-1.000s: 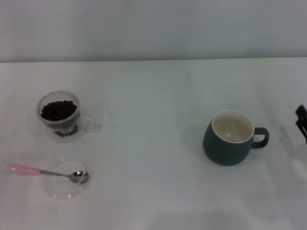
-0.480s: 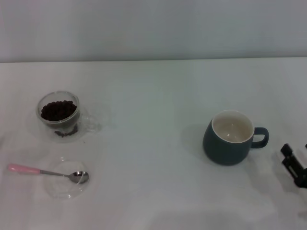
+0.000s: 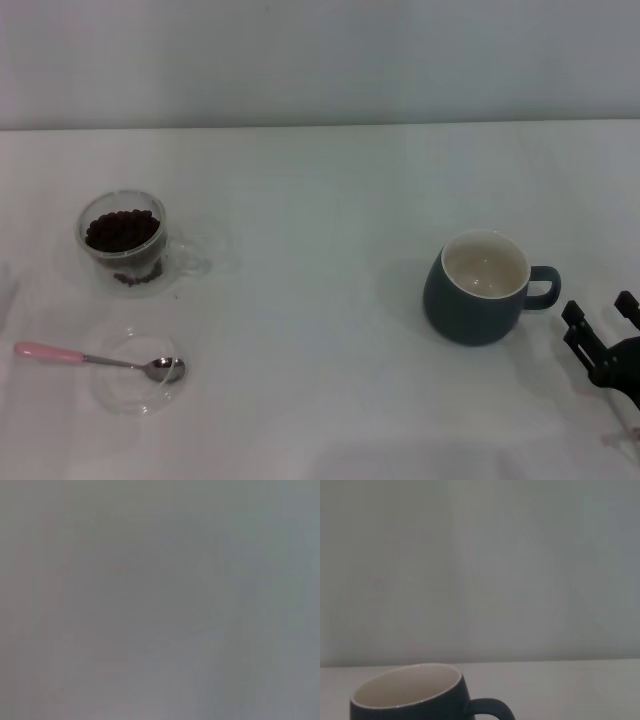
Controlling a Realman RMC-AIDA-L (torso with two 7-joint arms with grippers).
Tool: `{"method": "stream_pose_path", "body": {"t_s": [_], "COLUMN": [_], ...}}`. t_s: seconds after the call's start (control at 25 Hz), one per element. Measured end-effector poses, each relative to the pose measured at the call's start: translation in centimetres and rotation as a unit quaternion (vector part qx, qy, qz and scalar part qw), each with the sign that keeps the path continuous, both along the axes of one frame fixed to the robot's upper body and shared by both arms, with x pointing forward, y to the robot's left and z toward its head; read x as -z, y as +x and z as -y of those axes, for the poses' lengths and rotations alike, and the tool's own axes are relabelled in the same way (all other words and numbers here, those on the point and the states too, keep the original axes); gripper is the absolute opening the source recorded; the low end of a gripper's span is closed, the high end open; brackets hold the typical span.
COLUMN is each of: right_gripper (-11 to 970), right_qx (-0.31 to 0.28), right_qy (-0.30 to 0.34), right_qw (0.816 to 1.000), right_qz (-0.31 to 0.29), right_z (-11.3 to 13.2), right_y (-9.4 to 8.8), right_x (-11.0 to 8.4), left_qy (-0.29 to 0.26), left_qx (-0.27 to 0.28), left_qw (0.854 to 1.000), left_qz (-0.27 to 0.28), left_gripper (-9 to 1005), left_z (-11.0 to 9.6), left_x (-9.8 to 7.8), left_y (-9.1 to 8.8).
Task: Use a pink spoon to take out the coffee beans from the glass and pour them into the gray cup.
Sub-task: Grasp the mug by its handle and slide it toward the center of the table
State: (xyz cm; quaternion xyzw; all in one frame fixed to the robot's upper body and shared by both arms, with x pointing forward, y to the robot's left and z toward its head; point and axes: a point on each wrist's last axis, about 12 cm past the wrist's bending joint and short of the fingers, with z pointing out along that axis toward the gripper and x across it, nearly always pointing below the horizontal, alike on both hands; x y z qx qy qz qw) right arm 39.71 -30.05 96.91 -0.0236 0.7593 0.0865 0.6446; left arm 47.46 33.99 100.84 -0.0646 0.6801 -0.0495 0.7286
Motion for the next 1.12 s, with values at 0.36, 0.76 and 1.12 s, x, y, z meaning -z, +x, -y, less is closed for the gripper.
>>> {"method": "stream_pose_path", "body": {"t_s": [0.36, 0.76, 1.12], "right_gripper": [697, 692, 687], "right_qx": [-0.029, -0.047, -0.060], "right_qy": [-0.005, -0.018, -0.030], "right_qw": [1.000, 0.999, 0.998], "right_qz": [-0.004, -0.011, -0.016], "right_z": [-0.9, -1.4, -1.8], "right_y": [1.6, 3.7, 5.2], "right_x": [-0.1, -0.2, -0.4], "left_qy": [-0.014, -0.022, -0.027], "left_qx": [0.001, 0.001, -0.015], "left_qw": [1.000, 1.000, 1.000], "left_qz": [-0.002, 0.002, 0.005], "left_gripper": [876, 876, 875], "left_z": [0.1, 0.1, -0.3], "left_x": [0.1, 0.1, 0.0], "left_y": [-0.2, -0.2, -0.2]}}
